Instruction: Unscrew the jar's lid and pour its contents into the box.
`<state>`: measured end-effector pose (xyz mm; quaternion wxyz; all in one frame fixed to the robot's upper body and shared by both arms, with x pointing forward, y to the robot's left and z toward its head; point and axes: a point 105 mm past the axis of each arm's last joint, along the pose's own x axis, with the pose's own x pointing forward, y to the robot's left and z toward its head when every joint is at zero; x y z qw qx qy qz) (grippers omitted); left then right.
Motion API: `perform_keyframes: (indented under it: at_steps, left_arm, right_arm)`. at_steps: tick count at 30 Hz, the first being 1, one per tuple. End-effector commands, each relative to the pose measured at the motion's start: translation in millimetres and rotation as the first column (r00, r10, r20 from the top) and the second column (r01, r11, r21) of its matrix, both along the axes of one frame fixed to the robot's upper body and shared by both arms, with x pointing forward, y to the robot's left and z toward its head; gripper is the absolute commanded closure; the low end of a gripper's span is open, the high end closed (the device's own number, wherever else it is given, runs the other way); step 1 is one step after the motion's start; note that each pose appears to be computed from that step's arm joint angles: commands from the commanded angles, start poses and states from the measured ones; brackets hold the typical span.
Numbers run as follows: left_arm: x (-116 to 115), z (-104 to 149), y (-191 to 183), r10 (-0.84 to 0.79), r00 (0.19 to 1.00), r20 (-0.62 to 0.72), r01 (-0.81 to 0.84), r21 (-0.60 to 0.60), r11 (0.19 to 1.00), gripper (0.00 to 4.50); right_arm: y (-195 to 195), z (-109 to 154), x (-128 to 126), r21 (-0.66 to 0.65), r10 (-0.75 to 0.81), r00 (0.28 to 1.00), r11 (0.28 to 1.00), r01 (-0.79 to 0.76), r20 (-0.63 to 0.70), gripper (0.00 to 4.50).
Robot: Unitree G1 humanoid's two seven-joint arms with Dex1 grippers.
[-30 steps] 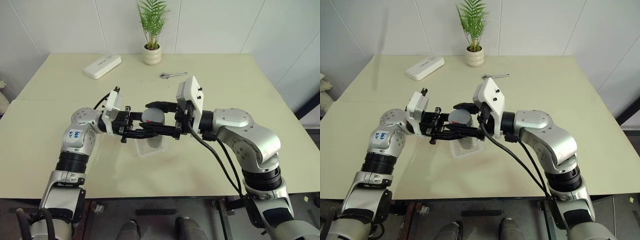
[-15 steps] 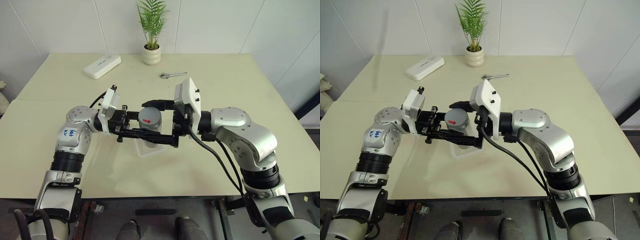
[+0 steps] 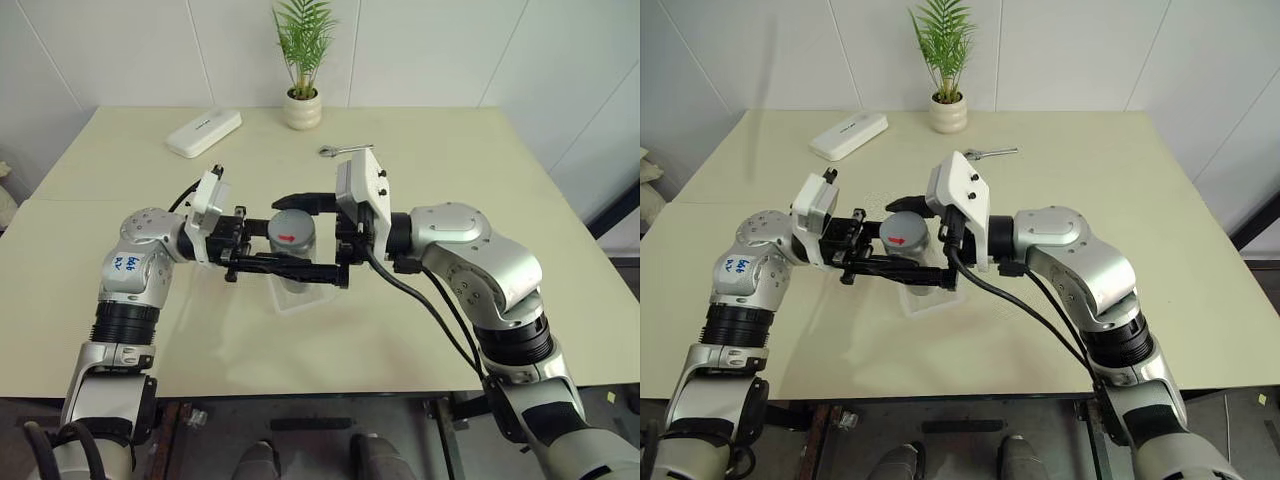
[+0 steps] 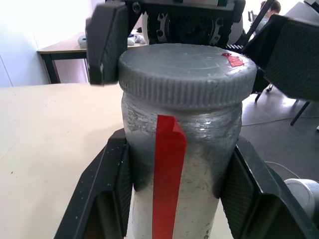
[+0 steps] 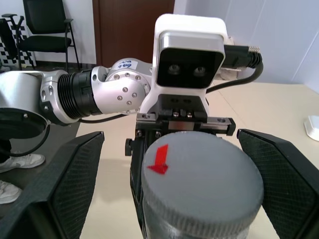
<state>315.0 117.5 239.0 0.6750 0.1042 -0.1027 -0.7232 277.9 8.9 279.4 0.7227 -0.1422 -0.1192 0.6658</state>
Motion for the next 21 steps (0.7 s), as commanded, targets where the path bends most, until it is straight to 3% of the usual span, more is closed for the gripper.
perform_keyframes:
  at_steps: [1,21]
  left_arm:
    - [-6.1,4.6,2.3,-0.013,0.999,0.047,0.013,-0.006,1.000,2.53]
    - [-11.3,2.8,-3.8,-0.034,0.997,0.068,0.038,-0.049,0.998,2.53]
  right_arm:
    - [3.8,14.3,-8.6,0.024,0.041,0.998,0.999,-0.042,0.057,0.03]
    - [14.2,18.0,4.2,0.055,0.019,1.000,0.998,-0.018,-0.013,0.03]
